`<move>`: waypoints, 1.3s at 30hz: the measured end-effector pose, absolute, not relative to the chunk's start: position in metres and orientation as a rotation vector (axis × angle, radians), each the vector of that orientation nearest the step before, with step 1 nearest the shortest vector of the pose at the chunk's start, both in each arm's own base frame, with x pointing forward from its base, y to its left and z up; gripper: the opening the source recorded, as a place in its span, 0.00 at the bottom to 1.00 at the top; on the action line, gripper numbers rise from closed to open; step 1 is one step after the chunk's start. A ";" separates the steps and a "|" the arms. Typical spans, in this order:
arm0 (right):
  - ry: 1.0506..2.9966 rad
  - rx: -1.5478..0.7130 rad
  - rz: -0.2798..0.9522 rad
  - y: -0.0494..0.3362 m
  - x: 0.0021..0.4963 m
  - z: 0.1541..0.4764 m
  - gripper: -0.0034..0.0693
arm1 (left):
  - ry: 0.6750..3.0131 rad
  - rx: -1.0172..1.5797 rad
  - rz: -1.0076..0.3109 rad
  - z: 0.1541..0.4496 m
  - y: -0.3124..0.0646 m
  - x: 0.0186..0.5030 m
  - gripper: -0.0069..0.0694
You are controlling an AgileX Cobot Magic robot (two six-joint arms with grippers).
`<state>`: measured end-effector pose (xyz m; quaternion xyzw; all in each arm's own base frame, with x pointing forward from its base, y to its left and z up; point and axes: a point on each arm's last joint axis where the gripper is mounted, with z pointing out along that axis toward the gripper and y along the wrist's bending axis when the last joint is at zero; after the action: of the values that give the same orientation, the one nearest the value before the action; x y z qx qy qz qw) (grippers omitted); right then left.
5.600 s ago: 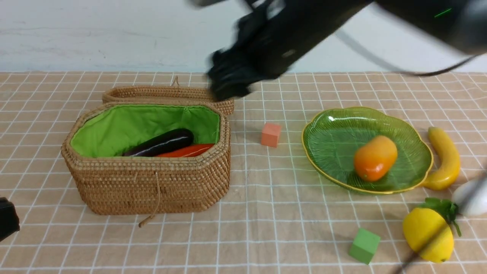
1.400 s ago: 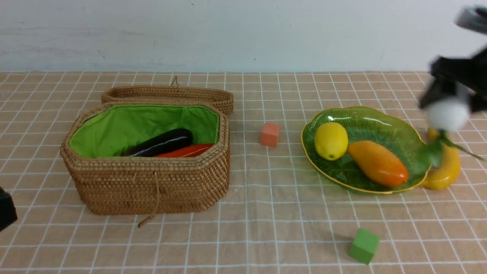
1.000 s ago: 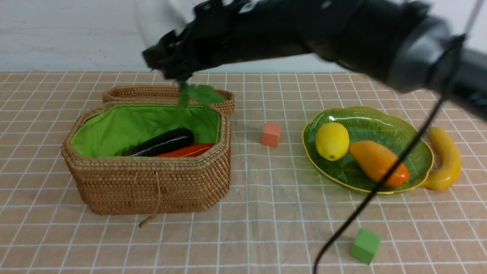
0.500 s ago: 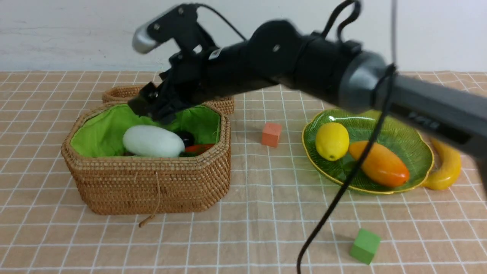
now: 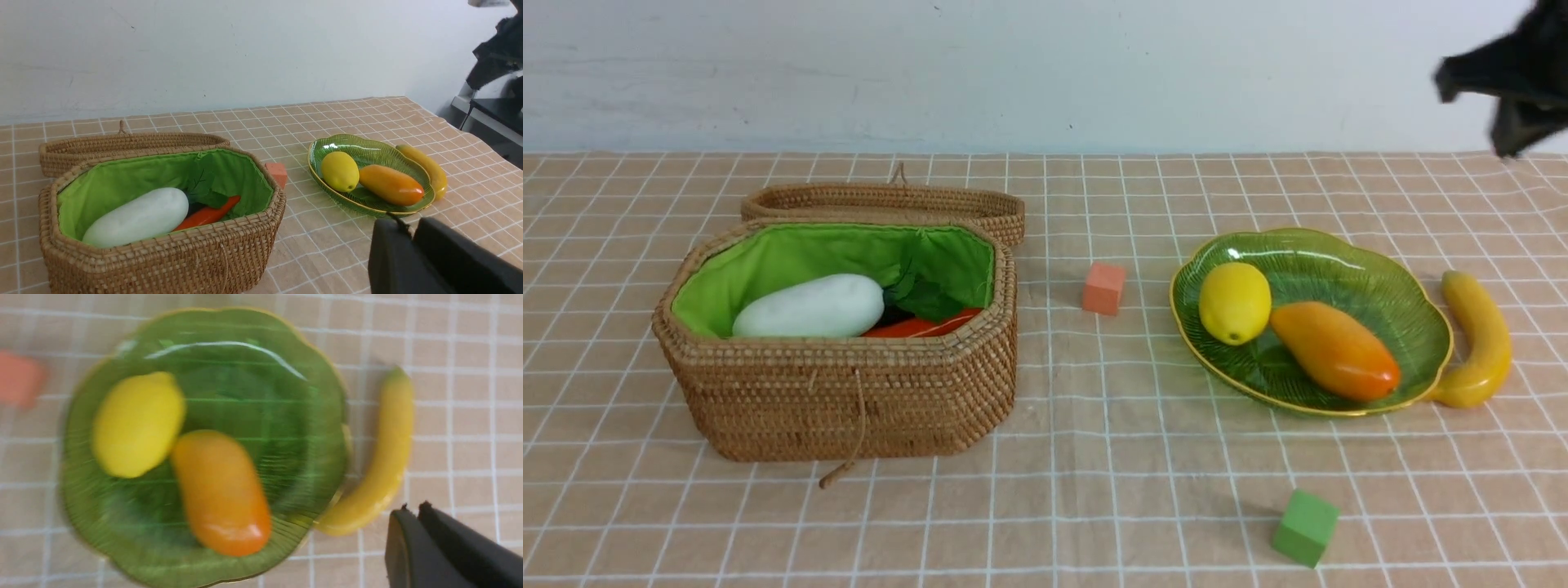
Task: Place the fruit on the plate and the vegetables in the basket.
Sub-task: Use the right arm to grab a banana and put it into the right plate
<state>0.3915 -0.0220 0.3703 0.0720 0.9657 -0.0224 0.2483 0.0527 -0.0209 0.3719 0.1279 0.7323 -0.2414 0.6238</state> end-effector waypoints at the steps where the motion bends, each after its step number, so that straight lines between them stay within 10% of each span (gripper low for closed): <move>1: 2.643 0.268 -0.058 -0.035 0.394 0.363 0.11 | 1.679 0.294 -0.555 0.372 -0.021 0.053 0.18; 12: 2.758 0.564 0.104 -0.101 0.446 0.220 0.69 | 1.707 0.287 -0.541 0.370 -0.020 0.053 0.19; 22: 2.775 0.565 0.123 -0.103 0.463 0.167 0.63 | 1.697 0.288 -0.548 0.371 -0.020 0.053 0.19; 31: 2.813 0.325 0.076 -0.102 0.462 0.203 0.48 | 1.689 0.288 -0.559 0.371 -0.021 0.053 0.20; 39: 2.503 -0.560 0.069 -0.037 0.469 0.298 0.48 | 1.596 0.303 -0.620 0.380 -0.025 0.051 0.20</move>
<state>0.4692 -0.0370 0.2980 -0.2094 0.9354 0.0256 0.2838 0.0509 -0.0246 0.3798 0.1329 0.7012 -0.2724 0.6453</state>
